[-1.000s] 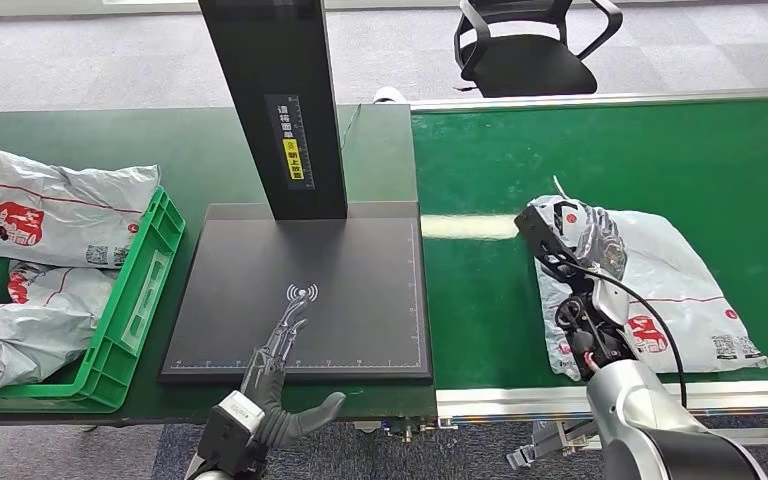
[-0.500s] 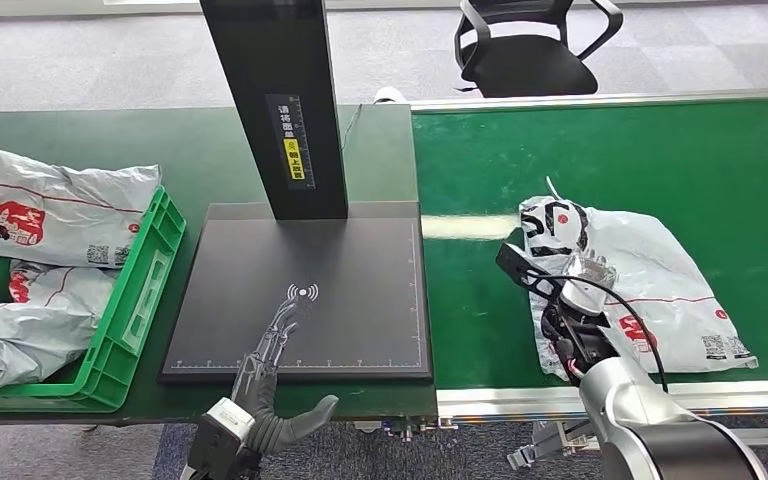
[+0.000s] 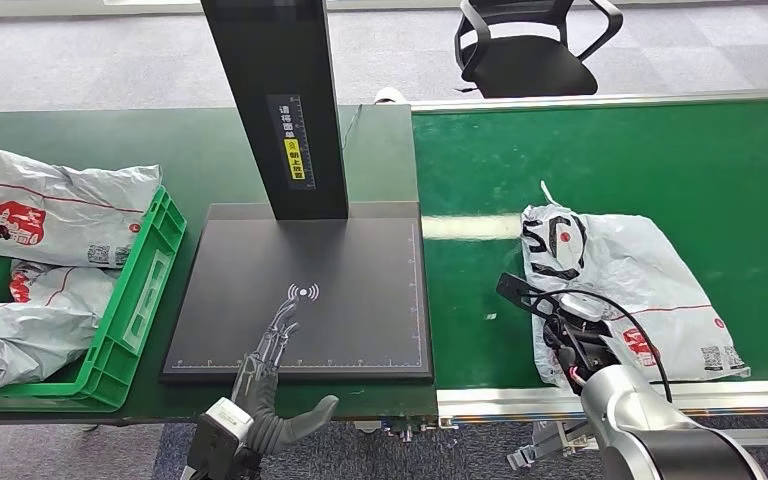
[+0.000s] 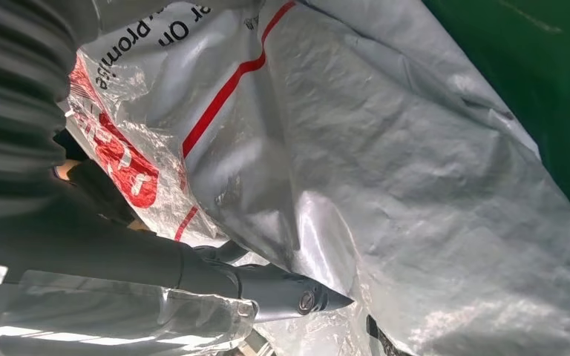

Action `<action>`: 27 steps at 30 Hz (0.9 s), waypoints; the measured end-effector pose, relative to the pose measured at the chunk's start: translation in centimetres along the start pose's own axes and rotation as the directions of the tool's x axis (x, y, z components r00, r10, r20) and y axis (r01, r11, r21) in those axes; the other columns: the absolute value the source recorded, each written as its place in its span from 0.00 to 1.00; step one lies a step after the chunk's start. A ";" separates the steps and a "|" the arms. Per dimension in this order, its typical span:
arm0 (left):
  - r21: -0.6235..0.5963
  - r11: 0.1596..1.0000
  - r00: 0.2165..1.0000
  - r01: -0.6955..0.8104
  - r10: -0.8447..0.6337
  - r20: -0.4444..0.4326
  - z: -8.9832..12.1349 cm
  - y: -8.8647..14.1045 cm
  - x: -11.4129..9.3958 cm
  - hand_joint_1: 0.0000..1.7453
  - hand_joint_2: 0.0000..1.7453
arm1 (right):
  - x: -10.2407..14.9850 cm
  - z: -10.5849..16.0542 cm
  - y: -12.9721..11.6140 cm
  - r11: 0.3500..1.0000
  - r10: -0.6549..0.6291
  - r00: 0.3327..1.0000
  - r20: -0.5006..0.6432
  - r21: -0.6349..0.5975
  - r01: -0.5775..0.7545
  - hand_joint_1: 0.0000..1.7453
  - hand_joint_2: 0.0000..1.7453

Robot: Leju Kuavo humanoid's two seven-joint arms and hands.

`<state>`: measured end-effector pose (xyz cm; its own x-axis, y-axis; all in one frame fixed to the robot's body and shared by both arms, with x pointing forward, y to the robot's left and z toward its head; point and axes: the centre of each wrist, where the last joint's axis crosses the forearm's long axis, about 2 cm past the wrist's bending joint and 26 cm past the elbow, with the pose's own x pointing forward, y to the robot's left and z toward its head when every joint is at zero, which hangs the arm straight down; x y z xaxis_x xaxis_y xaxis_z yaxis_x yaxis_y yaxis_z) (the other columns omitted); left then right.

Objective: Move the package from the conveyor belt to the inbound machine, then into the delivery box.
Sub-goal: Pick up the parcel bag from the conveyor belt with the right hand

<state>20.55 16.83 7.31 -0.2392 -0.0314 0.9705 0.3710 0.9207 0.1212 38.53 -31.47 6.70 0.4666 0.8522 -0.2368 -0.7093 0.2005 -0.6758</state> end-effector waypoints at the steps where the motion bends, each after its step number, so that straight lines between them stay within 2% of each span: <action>1: 0.001 1.000 1.000 -0.003 0.003 0.002 0.1 0.0 -0.1 0.00 1.00 | 0.0 0.0 0.0 1.000 0.001 1.000 0.003 0.004 -0.001 1.00 1.00; 20: -0.031 0.999 1.000 -0.016 0.016 -0.011 0.1 -0.4 -1.0 0.00 1.00 | -0.1 0.0 -0.1 1.000 -0.012 1.000 0.029 -0.016 0.012 1.00 1.00; 27: -0.030 0.999 1.000 -0.017 0.017 -0.003 0.1 -0.5 -1.0 0.00 1.00 | 0.0 0.0 -0.1 0.997 -0.043 0.997 0.063 -0.065 0.048 1.00 1.00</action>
<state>20.51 16.49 6.21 -0.2306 -0.0169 0.9729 0.4021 0.9088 0.1111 38.63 -31.46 6.79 0.4629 0.8713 -0.1630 -0.6504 0.2090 -0.7303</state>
